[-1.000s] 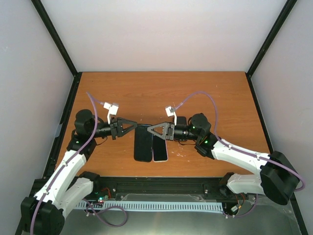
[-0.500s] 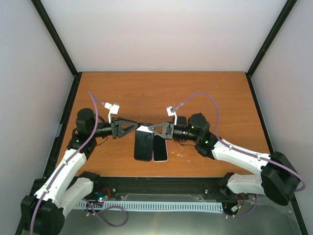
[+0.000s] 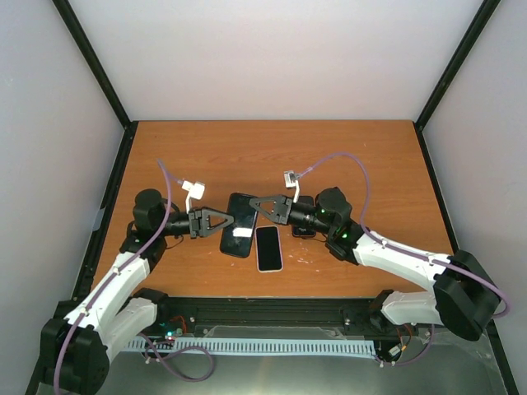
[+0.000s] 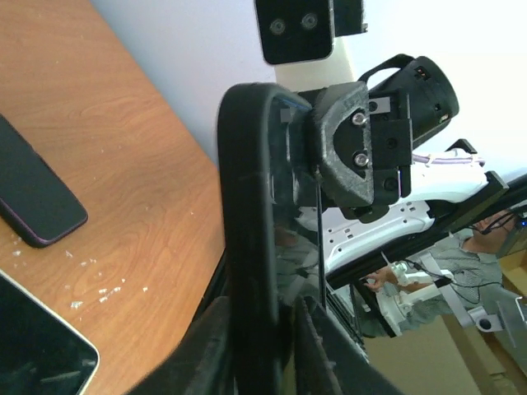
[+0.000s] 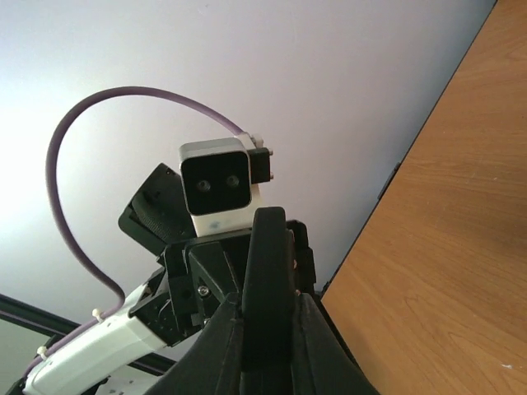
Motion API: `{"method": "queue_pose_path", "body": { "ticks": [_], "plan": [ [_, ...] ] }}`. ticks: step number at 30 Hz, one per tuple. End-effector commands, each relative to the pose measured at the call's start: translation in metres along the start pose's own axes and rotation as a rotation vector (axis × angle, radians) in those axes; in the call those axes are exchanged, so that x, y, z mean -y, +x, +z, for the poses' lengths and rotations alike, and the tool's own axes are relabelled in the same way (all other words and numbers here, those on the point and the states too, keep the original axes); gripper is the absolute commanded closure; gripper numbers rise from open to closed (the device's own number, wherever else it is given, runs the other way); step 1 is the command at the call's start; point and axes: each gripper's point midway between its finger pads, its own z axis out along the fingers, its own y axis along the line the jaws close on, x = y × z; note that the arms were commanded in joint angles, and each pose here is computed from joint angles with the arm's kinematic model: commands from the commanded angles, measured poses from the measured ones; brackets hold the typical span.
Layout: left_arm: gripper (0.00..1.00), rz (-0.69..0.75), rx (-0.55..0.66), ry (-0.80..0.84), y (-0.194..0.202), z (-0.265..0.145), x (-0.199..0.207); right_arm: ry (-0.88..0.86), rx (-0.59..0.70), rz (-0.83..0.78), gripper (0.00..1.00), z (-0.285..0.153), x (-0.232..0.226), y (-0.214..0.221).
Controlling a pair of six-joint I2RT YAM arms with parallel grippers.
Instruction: Put the phone into the phone case
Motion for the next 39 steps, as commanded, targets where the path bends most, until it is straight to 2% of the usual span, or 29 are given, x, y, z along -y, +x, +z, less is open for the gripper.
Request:
{"method": "queue_pose_path", "body": {
  "ticks": [1, 3, 5, 10, 12, 14, 18, 24, 29, 32, 36, 39],
  "plan": [
    [0.84, 0.046, -0.002, 0.027, -0.004, 0.001, 0.009, -0.107, 0.079, -0.028, 0.91, 0.003, -0.033, -0.026],
    [0.92, 0.047, 0.011, 0.015, -0.007, 0.001, 0.007, -0.101, 0.067, -0.022, 0.84, 0.002, -0.028, -0.022],
    [0.97, 0.04, 0.033, 0.004, -0.011, 0.001, 0.005, -0.083, 0.041, -0.019, 0.71, 0.002, -0.021, -0.015],
    [1.0, 0.056, 0.101, -0.021, -0.028, 0.0, 0.006, 0.002, -0.048, 0.015, 0.44, -0.003, 0.009, 0.013],
    [1.0, 0.063, 0.129, -0.034, -0.034, -0.001, 0.005, 0.014, -0.083, 0.035, 0.37, -0.006, 0.018, 0.024],
    [1.0, 0.064, 0.155, -0.045, -0.04, -0.001, 0.004, 0.024, -0.119, 0.054, 0.36, -0.006, 0.027, 0.035],
    [1.0, 0.056, 0.193, -0.066, -0.05, -0.001, 0.0, -0.001, -0.176, 0.08, 0.39, -0.006, 0.033, 0.05],
    [1.0, 0.032, 0.225, -0.106, -0.057, -0.001, -0.014, -0.055, -0.209, 0.097, 0.54, -0.003, 0.029, 0.058],
    [1.0, 0.012, 0.228, -0.138, -0.059, 0.001, -0.026, -0.079, -0.195, 0.118, 0.85, -0.003, 0.029, 0.057],
    [1.0, 0.011, 0.227, -0.187, -0.061, 0.0, -0.036, -0.063, -0.187, 0.144, 0.96, -0.003, 0.034, 0.058],
    [1.0, 0.001, 0.23, -0.21, -0.061, 0.001, -0.044, -0.057, -0.191, 0.175, 0.97, -0.002, 0.038, 0.06],
    [1.0, -0.016, 0.23, -0.225, -0.061, 0.001, -0.05, -0.048, -0.185, 0.175, 0.83, -0.003, 0.042, 0.061]
  ]
}}
